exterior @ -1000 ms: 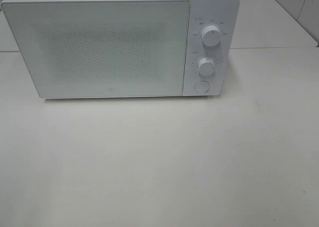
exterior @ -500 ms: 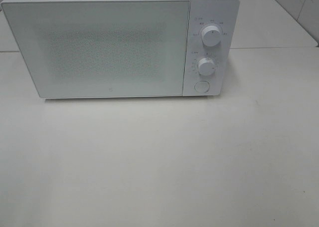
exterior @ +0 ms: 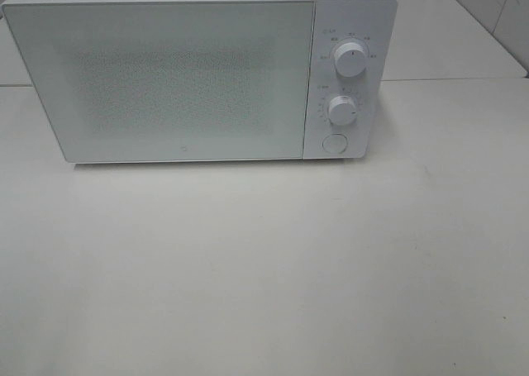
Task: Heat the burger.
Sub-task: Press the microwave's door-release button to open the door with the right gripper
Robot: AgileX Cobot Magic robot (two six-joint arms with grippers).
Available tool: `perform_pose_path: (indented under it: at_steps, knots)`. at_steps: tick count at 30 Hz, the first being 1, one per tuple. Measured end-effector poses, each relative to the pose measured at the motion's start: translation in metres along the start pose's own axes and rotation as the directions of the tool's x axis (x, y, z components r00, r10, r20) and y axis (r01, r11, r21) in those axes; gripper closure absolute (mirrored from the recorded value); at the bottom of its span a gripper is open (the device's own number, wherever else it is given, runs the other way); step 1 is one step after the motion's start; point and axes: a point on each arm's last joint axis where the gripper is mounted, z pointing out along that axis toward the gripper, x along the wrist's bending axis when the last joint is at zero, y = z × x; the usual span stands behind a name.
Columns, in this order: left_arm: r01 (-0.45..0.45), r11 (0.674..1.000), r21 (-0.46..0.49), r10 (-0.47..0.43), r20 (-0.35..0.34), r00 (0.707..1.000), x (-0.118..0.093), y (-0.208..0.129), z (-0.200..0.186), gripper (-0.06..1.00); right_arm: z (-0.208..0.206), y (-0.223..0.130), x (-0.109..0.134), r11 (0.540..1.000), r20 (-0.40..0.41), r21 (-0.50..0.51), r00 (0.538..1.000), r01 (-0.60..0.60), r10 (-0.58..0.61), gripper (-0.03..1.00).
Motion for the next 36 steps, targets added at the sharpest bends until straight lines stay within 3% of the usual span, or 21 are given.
perform_pose_path:
  at_steps: [15, 29, 36]
  knots:
    - [0.0, 1.0, 0.0, 0.0, 0.0, 1.0, 0.0, 0.0, 0.0, -0.05, 0.057, 0.036, 0.009, 0.999, -0.03, 0.021, 0.999, 0.028, -0.027, 0.31]
    - [0.0, 1.0, 0.0, 0.0, 0.0, 1.0, 0.0, 0.0, 0.0, -0.05, 0.124, 0.054, 0.021, 0.999, -0.068, 0.039, 0.997, -0.02, 0.023, 0.31]
    - [0.0, 1.0, 0.0, 0.0, 0.0, 1.0, 0.0, 0.0, 0.0, -0.05, 0.153, 0.059, 0.026, 1.0, -0.096, -0.023, 0.995, -0.022, 0.019, 0.31]
